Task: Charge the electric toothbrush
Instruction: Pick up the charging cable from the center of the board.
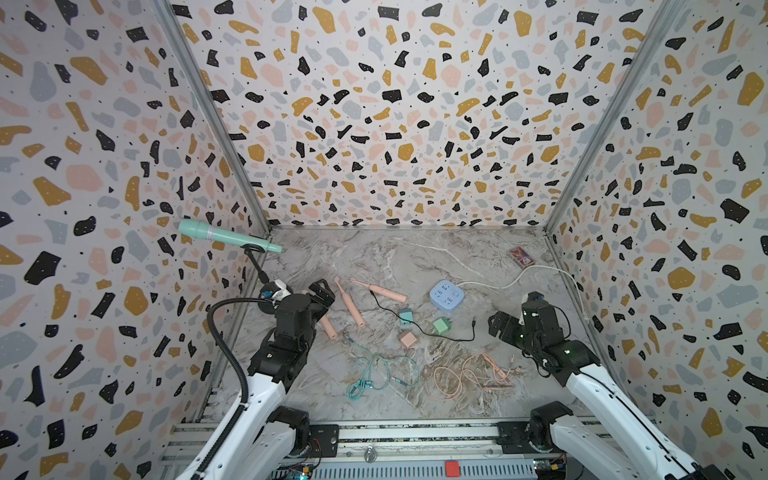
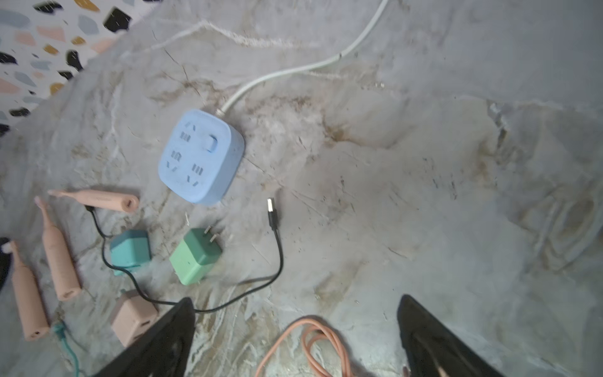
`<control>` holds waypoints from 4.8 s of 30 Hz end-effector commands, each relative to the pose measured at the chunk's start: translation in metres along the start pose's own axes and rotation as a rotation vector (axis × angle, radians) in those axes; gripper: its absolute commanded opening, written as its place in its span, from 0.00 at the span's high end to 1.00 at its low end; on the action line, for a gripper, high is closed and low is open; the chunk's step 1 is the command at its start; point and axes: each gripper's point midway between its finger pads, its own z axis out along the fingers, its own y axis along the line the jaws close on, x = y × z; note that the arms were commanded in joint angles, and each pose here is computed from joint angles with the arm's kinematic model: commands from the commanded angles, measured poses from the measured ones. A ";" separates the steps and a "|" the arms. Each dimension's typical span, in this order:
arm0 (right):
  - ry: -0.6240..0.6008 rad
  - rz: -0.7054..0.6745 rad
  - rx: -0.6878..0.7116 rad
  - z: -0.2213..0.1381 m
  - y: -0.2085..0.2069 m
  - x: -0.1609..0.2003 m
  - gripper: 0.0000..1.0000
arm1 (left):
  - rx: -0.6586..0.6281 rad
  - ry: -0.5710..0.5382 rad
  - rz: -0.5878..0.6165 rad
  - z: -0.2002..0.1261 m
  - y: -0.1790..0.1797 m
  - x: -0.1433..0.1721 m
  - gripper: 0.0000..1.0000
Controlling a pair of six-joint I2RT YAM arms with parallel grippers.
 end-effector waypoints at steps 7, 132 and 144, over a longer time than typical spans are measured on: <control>0.117 -0.075 -0.023 0.029 0.009 0.024 0.21 | -0.033 0.036 0.009 -0.003 -0.008 0.013 0.01; -0.210 -0.779 -0.888 -0.083 0.232 0.067 0.40 | 0.304 0.611 -0.107 -0.060 -0.148 0.203 1.00; -0.433 -0.783 -1.079 -0.105 0.231 0.073 0.37 | 0.357 0.681 -0.302 -0.073 -0.153 0.203 1.00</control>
